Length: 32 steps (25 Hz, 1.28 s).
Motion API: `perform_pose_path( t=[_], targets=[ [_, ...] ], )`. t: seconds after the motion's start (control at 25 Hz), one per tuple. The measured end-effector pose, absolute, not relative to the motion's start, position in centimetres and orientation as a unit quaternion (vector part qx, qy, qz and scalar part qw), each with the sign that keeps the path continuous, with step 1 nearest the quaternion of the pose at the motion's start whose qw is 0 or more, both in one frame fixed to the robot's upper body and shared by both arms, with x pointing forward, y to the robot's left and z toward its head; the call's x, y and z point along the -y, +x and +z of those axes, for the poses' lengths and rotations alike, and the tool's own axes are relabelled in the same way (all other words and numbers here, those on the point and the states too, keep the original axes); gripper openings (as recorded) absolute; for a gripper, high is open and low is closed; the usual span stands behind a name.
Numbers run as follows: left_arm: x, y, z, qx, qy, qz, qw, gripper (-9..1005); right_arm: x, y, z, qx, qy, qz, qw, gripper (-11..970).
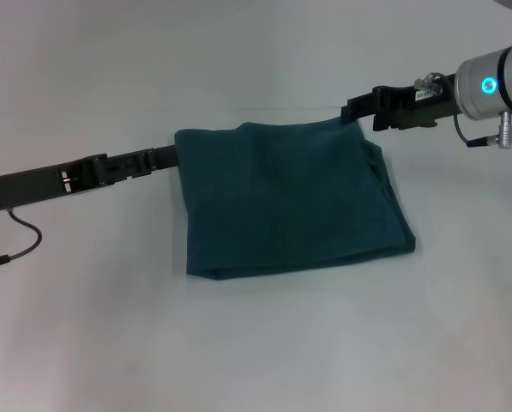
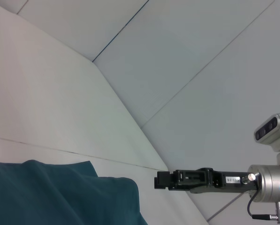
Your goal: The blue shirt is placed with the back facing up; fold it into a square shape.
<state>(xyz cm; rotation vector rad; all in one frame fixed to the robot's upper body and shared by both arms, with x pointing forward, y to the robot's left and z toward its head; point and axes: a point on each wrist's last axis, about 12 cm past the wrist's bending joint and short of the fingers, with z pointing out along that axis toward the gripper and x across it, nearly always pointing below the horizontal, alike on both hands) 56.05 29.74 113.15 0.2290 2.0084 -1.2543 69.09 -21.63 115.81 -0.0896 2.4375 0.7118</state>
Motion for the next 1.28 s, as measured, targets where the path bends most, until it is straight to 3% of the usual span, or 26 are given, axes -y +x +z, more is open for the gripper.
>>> perform_pose_path(
  t=[0.88, 1.28],
  targets=[
    [-29.6, 56.4, 112.7, -0.78, 0.072, -0.492, 0.38, 932, 19.5, 69.6, 113.4, -0.915, -0.01, 0.233, 0.329, 654],
    [-29.6, 56.7, 112.8, -0.78, 0.07, -0.487, 0.386, 932, 18.2, 69.6, 112.8, -0.921, -0.018, 0.221, 0.321, 523]
  ],
)
